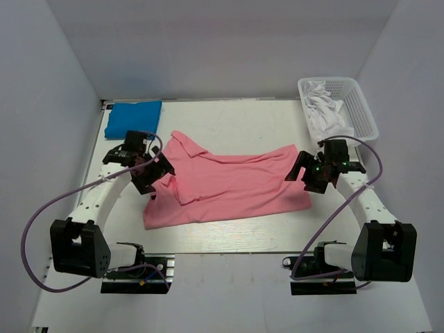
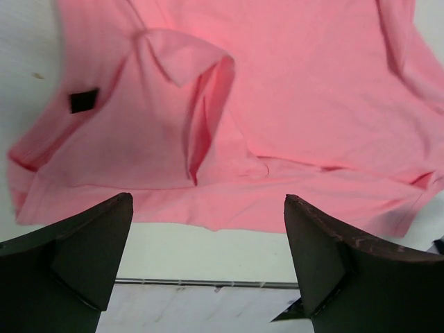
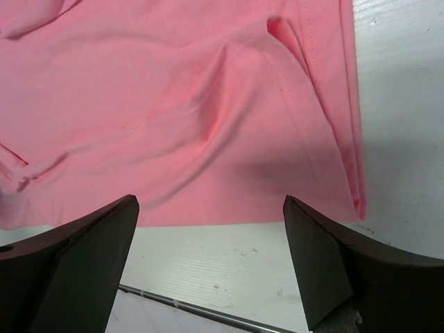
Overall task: Fold and stack the t-shirts
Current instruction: Fold the flattened tshirt in 1/3 of the way
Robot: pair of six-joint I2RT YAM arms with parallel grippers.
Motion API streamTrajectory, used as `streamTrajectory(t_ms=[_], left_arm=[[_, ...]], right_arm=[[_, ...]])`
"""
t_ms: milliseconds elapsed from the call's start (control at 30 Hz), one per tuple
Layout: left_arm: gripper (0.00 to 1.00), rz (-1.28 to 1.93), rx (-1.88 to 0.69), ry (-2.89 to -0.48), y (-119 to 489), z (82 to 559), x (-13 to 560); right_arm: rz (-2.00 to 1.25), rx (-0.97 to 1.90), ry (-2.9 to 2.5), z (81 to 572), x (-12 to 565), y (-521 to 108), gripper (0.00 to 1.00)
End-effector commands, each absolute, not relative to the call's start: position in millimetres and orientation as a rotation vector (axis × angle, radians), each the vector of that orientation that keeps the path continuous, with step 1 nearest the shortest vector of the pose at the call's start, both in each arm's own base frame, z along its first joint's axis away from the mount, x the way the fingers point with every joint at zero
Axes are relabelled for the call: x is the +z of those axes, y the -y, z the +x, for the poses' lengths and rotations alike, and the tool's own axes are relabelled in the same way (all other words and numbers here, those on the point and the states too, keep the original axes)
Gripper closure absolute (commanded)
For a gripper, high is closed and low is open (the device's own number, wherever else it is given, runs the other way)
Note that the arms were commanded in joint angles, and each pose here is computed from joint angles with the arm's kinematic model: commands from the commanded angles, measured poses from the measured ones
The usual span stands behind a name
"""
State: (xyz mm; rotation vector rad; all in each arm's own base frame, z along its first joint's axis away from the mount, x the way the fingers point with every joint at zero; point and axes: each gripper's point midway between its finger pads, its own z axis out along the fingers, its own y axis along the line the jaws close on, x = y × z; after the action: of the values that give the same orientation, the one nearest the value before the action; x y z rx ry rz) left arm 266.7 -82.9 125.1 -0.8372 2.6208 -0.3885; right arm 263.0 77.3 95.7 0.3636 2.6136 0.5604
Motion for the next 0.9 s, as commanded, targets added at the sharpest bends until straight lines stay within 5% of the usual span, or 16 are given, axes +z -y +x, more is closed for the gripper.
streamTrajectory(t_ms=[0,233,700,833,867], left_arm=[[0.00,-0.703,-0.419,-2.697,104,263,115],[0.04,-0.578,-0.335,-2.840,133,246,72],[0.44,-0.556,-0.226,-2.857,140,252,38],[0.72,-0.549,-0.181,-2.863,137,249,32],[0.88,-0.549,-0.182,-2.862,137,250,36]], right_arm=[[0.322,0.573,-2.604,267,102,-78,0.10],[0.363,0.484,-2.612,264,96,-66,0.10],[0.395,0.361,-2.615,256,105,-50,0.10],[0.398,0.360,-2.608,257,107,-49,0.10],[0.396,0.361,-2.601,259,109,-49,0.10]])
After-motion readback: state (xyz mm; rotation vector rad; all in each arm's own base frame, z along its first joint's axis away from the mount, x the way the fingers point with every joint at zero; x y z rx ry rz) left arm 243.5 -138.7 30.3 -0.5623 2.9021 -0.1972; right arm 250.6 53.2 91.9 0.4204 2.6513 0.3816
